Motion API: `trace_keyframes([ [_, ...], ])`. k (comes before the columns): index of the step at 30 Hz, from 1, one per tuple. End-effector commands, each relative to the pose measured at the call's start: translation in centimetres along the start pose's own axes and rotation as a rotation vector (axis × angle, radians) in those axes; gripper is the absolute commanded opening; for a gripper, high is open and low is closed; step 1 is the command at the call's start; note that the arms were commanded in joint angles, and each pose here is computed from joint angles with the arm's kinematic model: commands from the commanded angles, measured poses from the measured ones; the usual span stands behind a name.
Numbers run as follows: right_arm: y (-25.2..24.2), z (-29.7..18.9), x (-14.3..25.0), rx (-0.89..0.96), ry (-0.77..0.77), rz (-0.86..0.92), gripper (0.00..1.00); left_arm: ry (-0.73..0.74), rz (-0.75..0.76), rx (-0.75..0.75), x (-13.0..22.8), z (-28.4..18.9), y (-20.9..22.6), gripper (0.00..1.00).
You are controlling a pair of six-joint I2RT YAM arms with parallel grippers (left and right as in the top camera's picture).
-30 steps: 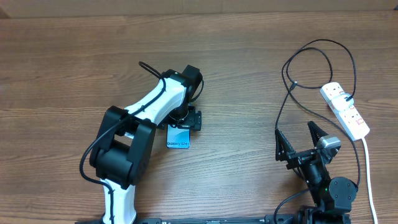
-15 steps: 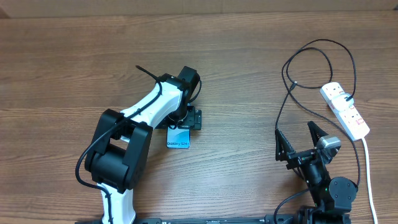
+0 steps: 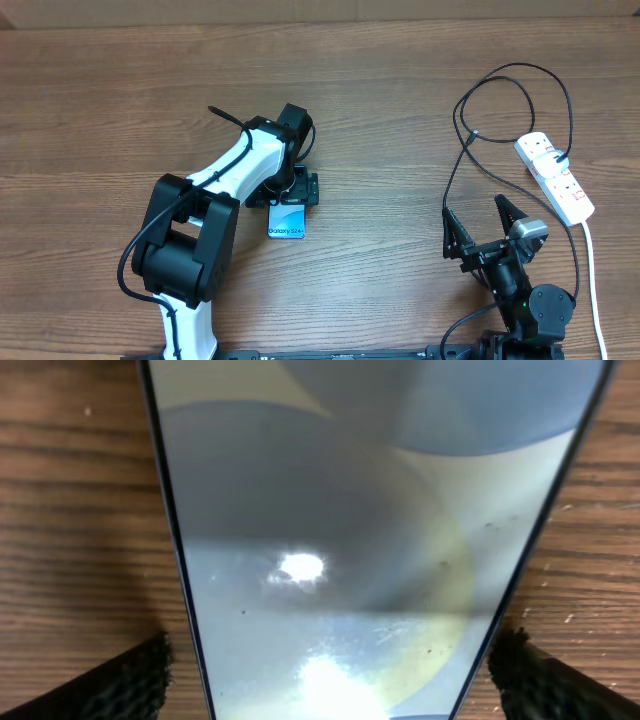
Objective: Plug charger to phone and switch on socket
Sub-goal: 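Close the left gripper on the phone's long edges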
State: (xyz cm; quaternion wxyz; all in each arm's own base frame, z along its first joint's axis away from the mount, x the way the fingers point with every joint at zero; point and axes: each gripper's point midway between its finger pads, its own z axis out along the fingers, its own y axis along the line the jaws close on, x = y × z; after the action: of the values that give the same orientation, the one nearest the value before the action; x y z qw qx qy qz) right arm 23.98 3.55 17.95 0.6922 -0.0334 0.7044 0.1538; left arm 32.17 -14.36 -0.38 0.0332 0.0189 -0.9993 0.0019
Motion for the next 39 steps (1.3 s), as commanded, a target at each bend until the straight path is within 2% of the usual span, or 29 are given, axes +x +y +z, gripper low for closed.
trace_keyframes([
  [1, -0.3, 0.0, 0.2, 0.014, -0.001, -0.007, 1.0, 0.066, 0.052, -0.088, 1.1, 3.2, 2.1, 0.85],
  [6, -0.3, 0.0, 0.2, 0.014, -0.002, -0.008, 1.0, 0.066, 0.052, -0.089, 1.1, 3.2, 2.2, 0.7],
  [10, -0.3, 0.0, 0.2, 0.014, -0.002, -0.007, 1.0, 0.067, 0.052, -0.089, 1.2, 3.2, 2.2, 0.62],
  [13, -0.3, 0.0, 0.2, 0.014, -0.002, -0.007, 1.0, 0.066, 0.052, -0.089, 1.2, 3.2, 2.2, 0.51],
  [24, -0.3, 0.0, 0.2, 0.014, -0.002, -0.007, 1.0, 0.087, 0.045, -0.048, 1.2, 2.4, 1.3, 0.43],
  [34, -0.3, 0.0, 0.2, 0.014, -0.002, -0.007, 1.0, 0.098, 0.044, -0.008, -0.2, -2.1, -0.2, 0.4],
  [39, -0.3, 0.0, 0.2, 0.014, -0.002, -0.008, 1.0, 0.111, 0.061, 0.058, -0.4, -4.0, -1.6, 0.39],
])
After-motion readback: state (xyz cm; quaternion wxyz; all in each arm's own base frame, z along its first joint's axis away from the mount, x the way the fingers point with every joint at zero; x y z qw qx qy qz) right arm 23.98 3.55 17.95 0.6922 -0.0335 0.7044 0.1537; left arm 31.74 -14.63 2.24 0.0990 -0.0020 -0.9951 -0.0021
